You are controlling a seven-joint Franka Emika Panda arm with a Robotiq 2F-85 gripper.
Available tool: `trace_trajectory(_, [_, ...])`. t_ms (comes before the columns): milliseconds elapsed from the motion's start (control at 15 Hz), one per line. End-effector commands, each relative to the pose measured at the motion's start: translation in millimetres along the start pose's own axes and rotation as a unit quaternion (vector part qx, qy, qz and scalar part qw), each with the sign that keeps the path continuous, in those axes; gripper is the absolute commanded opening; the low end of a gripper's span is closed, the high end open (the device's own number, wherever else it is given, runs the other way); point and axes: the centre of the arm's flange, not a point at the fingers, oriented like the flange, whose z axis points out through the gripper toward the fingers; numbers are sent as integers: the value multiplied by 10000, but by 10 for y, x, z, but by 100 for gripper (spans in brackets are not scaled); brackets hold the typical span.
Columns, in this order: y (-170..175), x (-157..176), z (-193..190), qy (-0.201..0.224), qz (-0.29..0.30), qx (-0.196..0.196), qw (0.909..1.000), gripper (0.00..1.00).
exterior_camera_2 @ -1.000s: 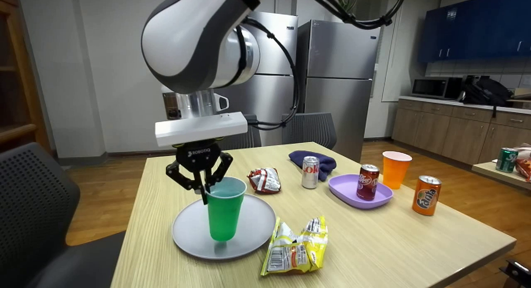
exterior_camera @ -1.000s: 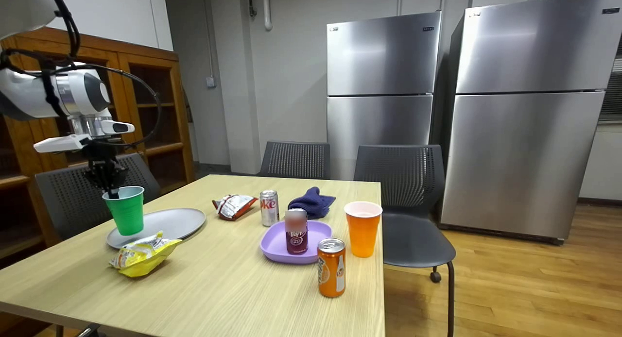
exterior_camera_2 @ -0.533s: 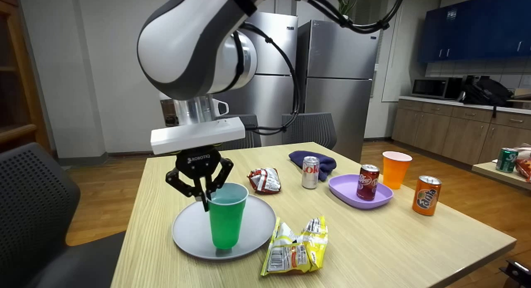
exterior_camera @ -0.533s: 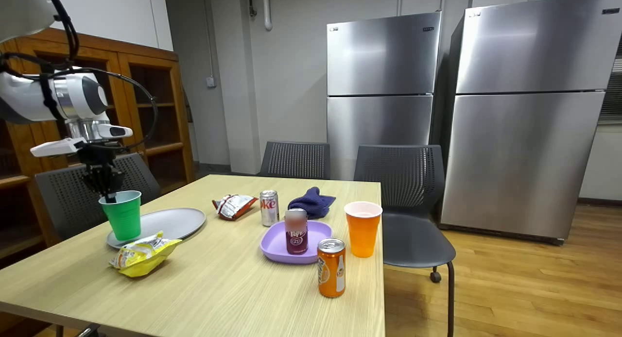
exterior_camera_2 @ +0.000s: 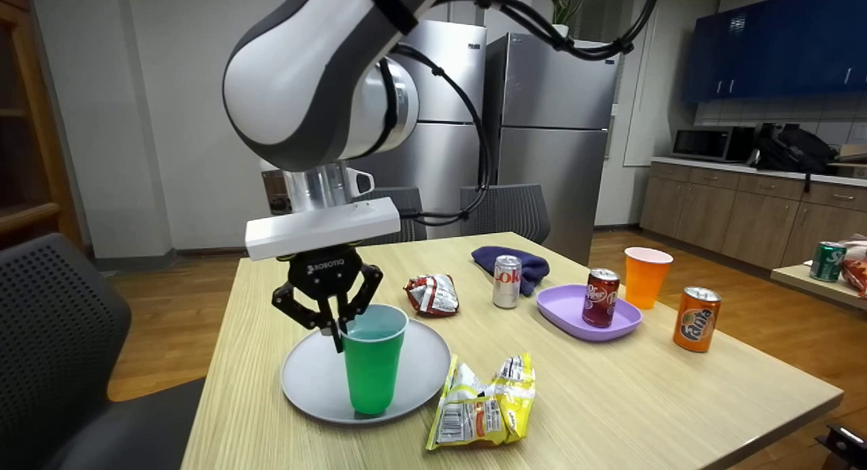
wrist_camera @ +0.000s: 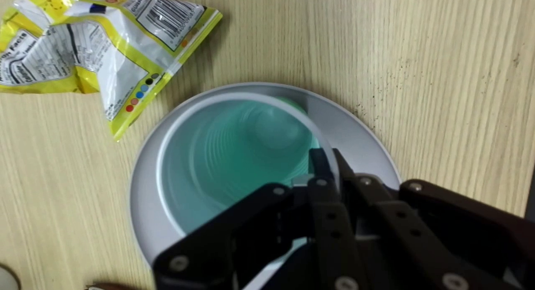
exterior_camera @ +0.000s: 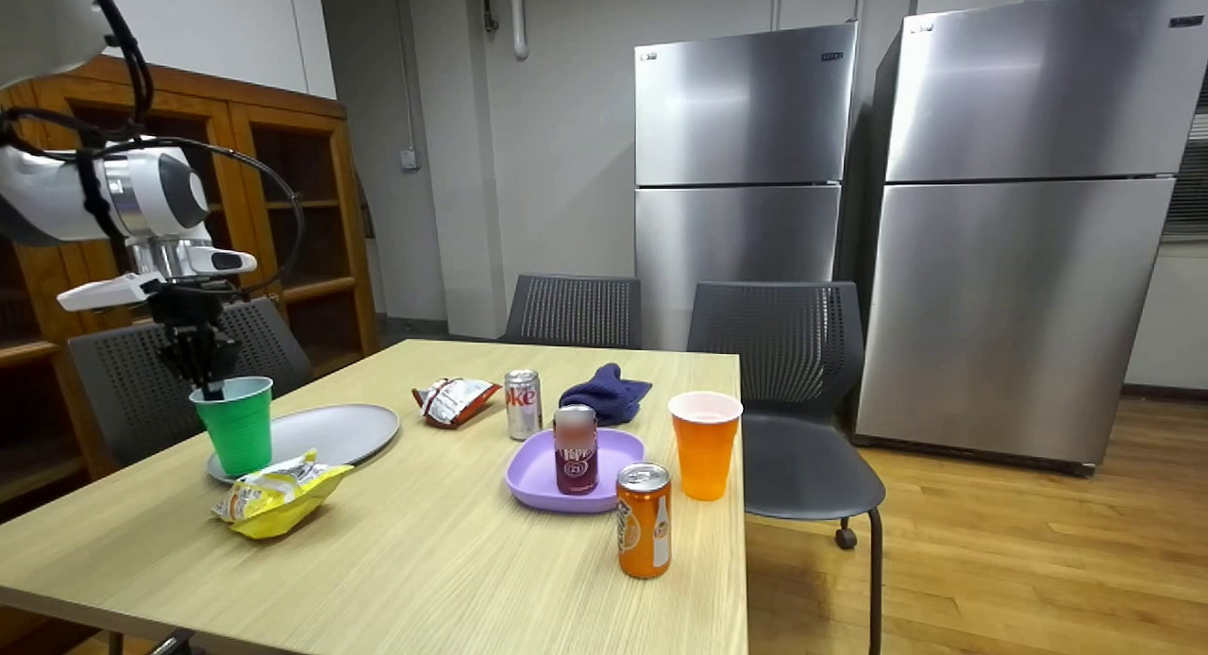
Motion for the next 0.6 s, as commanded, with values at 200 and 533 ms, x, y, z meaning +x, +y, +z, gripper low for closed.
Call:
trace_trajectory(200, [-51, 39, -24, -32, 147, -81, 9999, 30])
trace_trajectory(533, [-14, 22, -94, -30, 145, -97, 9998, 57])
